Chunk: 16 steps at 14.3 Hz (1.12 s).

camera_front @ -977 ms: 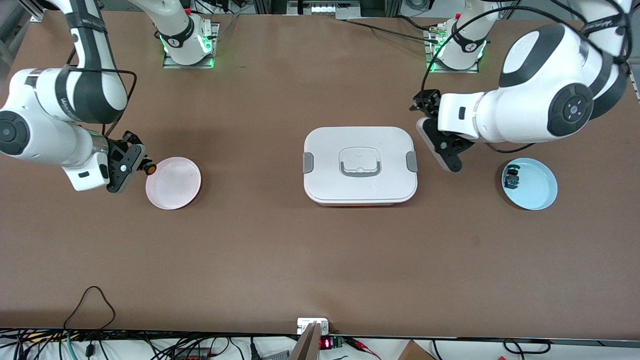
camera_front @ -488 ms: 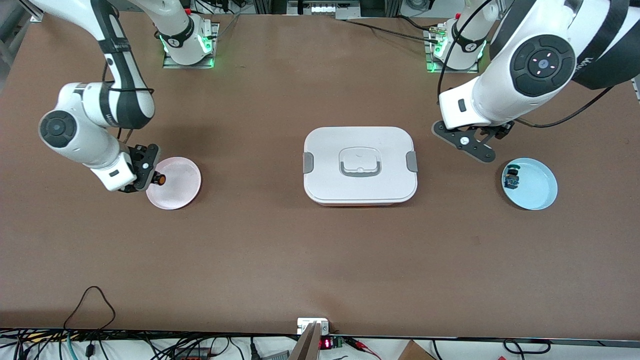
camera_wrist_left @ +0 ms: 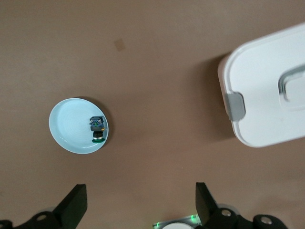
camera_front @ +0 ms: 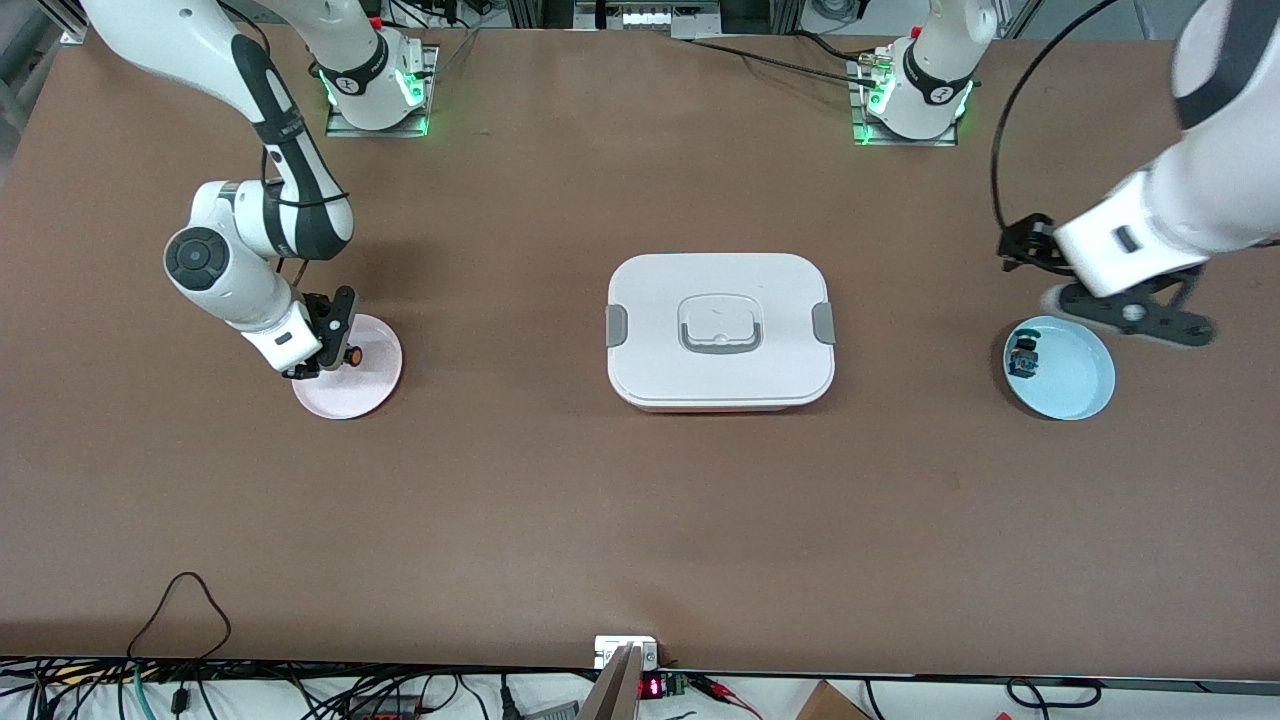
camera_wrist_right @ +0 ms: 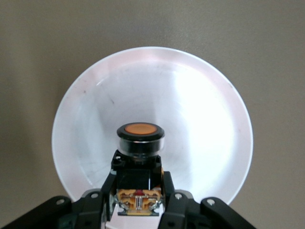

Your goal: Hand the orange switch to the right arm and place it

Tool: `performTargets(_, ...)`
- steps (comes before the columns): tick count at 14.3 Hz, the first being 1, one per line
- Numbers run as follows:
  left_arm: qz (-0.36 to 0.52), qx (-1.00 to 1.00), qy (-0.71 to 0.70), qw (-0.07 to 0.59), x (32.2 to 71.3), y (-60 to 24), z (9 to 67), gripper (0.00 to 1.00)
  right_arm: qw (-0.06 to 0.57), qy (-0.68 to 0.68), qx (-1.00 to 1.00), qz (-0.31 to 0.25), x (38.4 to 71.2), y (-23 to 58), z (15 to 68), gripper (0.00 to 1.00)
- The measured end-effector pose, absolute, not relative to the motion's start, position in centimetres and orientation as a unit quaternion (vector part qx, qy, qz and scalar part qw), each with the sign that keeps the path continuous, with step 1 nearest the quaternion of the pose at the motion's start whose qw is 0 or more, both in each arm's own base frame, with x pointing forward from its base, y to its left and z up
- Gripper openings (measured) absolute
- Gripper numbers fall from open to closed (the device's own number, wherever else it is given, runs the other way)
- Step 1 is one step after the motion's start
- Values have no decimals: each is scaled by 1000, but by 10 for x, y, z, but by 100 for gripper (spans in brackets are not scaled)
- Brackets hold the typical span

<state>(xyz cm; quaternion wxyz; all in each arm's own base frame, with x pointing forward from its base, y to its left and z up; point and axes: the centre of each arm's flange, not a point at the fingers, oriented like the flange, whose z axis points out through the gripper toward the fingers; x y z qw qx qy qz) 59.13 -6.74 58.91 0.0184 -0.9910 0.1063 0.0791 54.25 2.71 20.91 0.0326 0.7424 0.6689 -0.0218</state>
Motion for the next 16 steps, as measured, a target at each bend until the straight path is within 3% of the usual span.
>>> performTargets(4, 12, -999, 43, 26, 571, -35, 593, 100, 39, 682, 730, -19, 541, 26, 194, 41)
performTargets(5, 4, -999, 34, 27, 566, -26, 594, 100, 39, 682, 730, -19, 541, 26, 194, 45)
performTargets(8, 3, -999, 22, 26, 554, -11, 592, 100, 41, 681, 731, -10, 547, 28, 216, 73)
performTargets(11, 9, -999, 28, 26, 552, -20, 589, 100, 37, 665, 746, 1, 564, 30, 279, 100)
performTargets(16, 9, -999, 29, 26, 552, -25, 589, 100, 15, 572, 820, 5, 593, 35, 403, 100)
